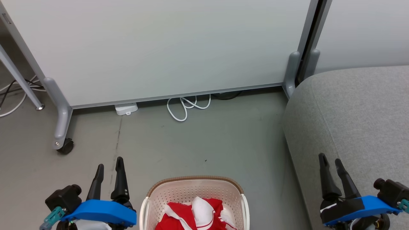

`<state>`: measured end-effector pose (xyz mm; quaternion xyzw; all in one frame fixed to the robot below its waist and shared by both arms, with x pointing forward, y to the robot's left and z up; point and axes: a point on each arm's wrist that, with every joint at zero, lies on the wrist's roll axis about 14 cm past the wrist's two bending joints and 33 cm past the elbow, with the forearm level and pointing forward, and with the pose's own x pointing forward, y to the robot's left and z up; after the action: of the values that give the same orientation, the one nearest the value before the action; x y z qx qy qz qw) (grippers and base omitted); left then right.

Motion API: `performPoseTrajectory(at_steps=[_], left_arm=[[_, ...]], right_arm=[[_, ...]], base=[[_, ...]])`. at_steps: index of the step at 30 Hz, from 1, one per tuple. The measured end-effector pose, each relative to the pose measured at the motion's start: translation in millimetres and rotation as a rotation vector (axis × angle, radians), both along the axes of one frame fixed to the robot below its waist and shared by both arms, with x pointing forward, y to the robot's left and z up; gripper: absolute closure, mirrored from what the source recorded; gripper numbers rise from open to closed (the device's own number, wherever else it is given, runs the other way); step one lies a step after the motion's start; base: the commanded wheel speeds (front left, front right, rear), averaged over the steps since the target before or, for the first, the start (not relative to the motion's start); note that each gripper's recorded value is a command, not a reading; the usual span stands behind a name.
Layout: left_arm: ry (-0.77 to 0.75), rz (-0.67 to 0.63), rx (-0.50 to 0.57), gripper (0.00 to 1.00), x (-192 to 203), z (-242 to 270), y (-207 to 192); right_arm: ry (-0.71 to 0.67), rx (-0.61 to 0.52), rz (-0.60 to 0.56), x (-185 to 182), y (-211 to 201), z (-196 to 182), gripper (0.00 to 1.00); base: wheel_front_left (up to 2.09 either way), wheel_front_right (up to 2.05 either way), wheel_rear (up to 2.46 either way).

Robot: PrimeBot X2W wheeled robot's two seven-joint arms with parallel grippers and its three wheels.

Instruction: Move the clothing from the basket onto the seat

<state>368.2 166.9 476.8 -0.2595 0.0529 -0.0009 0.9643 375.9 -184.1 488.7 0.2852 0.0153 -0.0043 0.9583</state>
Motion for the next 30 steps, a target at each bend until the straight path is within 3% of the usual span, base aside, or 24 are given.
performPoseTrajectory(at_steps=[30], left_arm=[[-0.036, -0.057, 0.228, 0.00, -4.5, -6.7, -7.4]], right_arm=[[-0.023, -0.310, 0.043, 0.3, 4.1, 0.8, 0.00]], base=[[0.00, 0.00, 0.00]])
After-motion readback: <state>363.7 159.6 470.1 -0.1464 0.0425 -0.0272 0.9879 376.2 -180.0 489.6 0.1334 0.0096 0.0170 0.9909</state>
